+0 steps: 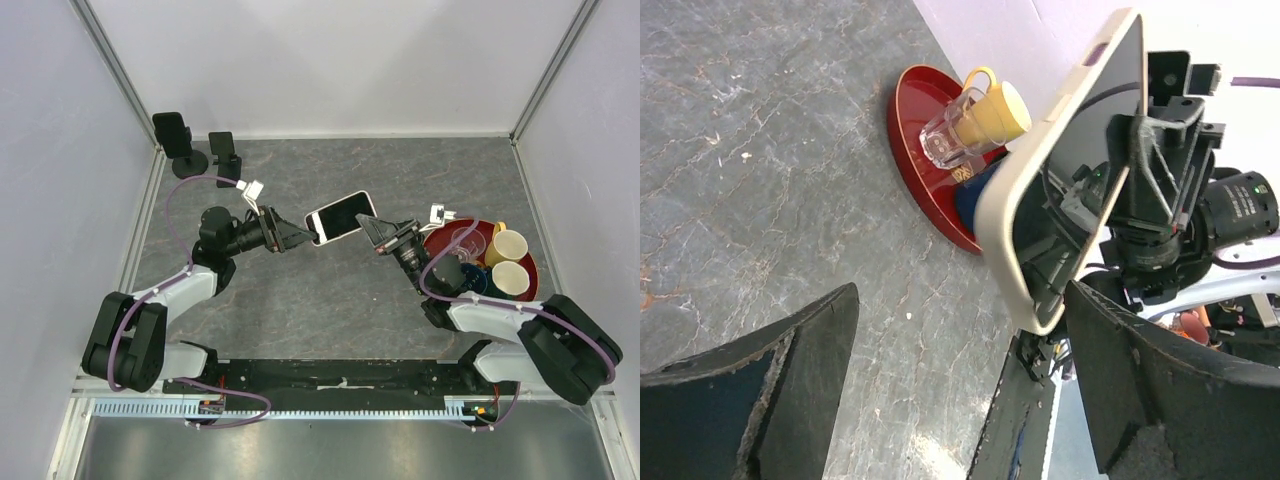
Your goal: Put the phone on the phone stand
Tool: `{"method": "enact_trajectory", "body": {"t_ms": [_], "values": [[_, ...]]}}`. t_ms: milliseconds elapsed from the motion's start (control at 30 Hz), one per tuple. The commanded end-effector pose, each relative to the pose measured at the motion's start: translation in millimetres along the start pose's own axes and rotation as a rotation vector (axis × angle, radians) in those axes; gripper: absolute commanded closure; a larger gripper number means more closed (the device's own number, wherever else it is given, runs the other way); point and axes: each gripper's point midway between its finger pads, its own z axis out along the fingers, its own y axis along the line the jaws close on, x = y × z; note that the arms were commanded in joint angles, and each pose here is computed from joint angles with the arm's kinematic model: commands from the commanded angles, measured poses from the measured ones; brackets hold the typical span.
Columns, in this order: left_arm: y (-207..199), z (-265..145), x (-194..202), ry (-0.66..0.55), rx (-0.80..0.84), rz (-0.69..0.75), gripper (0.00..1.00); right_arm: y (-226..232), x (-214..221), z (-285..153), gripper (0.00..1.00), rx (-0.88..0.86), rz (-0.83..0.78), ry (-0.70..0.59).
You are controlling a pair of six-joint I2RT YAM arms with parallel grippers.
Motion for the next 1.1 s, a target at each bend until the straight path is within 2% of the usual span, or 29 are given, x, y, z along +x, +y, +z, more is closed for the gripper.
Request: {"method": "enact_trajectory", "body": {"t_ms": [0, 33, 67, 100, 200, 300, 333, 500, 567, 600, 633, 700, 733, 767, 800, 833, 867, 900, 933, 967, 1000, 1033, 1067], "values": [[-16.0, 2.4, -11.0, -0.034, 0.067, 0.056, 0.11, 99.7, -49.6, -4.3, 1.0, -0.329, -0.003, -0.214], [-24.4, 0.5, -3.9, -0.012, 0.112, 0.027, 0.13, 107.0, -47.7, -5.7, 1.0, -0.356, 0.008, -0.214], [-39.0, -0.2, -11.0, -0.043, 0.184, 0.086, 0.15, 106.9, -46.2, -4.7, 1.0, -0.357, 0.013, -0.215], [-47.0, -2.8, -6.0, -0.02, 0.226, 0.062, 0.16, 105.4, -43.2, -1.8, 1.0, -0.354, 0.015, -0.21], [-69.7, -9.0, -10.0, -0.059, 0.337, 0.134, 0.23, 104.5, -39.0, -0.3, 1.0, -0.363, 0.029, -0.204], [-80.4, -13.5, -7.5, -0.054, 0.399, 0.135, 0.34, 103.3, -37.2, -2.5, 1.0, -0.365, 0.034, -0.207], [-82.2, -13.9, -6.3, -0.041, 0.411, 0.122, 0.4, 101.7, -35.8, -3.1, 1.0, -0.361, 0.031, -0.206], [-85.1, -13.2, -2.0, -0.004, 0.447, 0.116, 0.55, 89.0, -36.4, -3.8, 1.0, -0.317, -0.008, -0.226], [-86.9, -13.8, -1.3, -0.001, 0.457, 0.124, 0.67, 88.3, -34.1, -3.2, 1.0, -0.316, -0.019, -0.218], [-89.2, -14.7, -0.7, 0.008, 0.468, 0.14, 0.8, 85.4, -30.4, -1.8, 0.99, -0.304, -0.031, -0.2], [-90.5, -15.0, -0.7, 0.013, 0.473, 0.148, 0.86, 83.1, -27.7, -1.2, 0.88, -0.295, -0.052, -0.188], [-93.3, -16.1, -0.3, 0.024, 0.484, 0.168, 0.93, 76.9, -19.1, -2.7, 0.74, -0.268, -0.103, -0.137], [-95.2, -17.1, -0.3, 0.026, 0.488, 0.179, 0.98, 76.3, -9.3, -4.9, 0.61, -0.282, -0.191, -0.086], [-96.8, -17.9, -0.1, 0.03, 0.491, 0.187, 0.98, 80.0, -8.5, -7.8, 0.54, -0.29, -0.235, -0.065], [-97.8, -18.1, 0.9, 0.038, 0.495, 0.208, 0.98, 61.7, 5.7, -4.1, 0.48, -0.218, -0.3, 0.023], [-95.1, -17.3, 1.6, 0.057, 0.473, 0.183, 0.98, 57.4, 16.4, -5.3, 0.39, -0.22, -0.391, 0.098], [-93.5, -16.0, 2.2, 0.064, 0.467, 0.209, 0.98, 71.0, 9.8, -4.1, 0.35, -0.238, -0.444, 0.108], [-93.2, -15.1, 3.4, 0.091, 0.463, 0.212, 0.98, 45.3, 26.4, -9.1, 0.29, -0.146, -0.498, 0.229], [-91.2, -15.0, 5.1, 0.115, 0.437, 0.183, 0.98, 39.5, 29.7, -11.4, 0.19, -0.115, -0.539, 0.278], [-87.6, -13.8, 6.0, 0.122, 0.423, 0.21, 0.98, 49.3, 18.8, -9.0, 0.15, -0.117, -0.62, 0.281], [-89.1, -13.8, 4.8, 0.137, 0.421, 0.228, 0.98, 22.1, 28.2, -20.5, 0.09, -0.019, -0.657, 0.397], [-89.7, -13.9, 4.6, 0.145, 0.414, 0.246, 0.98, 17.0, 28.1, -24.7, 0.02, 0.002, -0.695, 0.446], [-86.4, -13.3, 6.7, 0.172, 0.384, 0.256, 0.98, 27.6, 24.6, -24.4, 0.02, -0.031, -0.74, 0.489]]}}
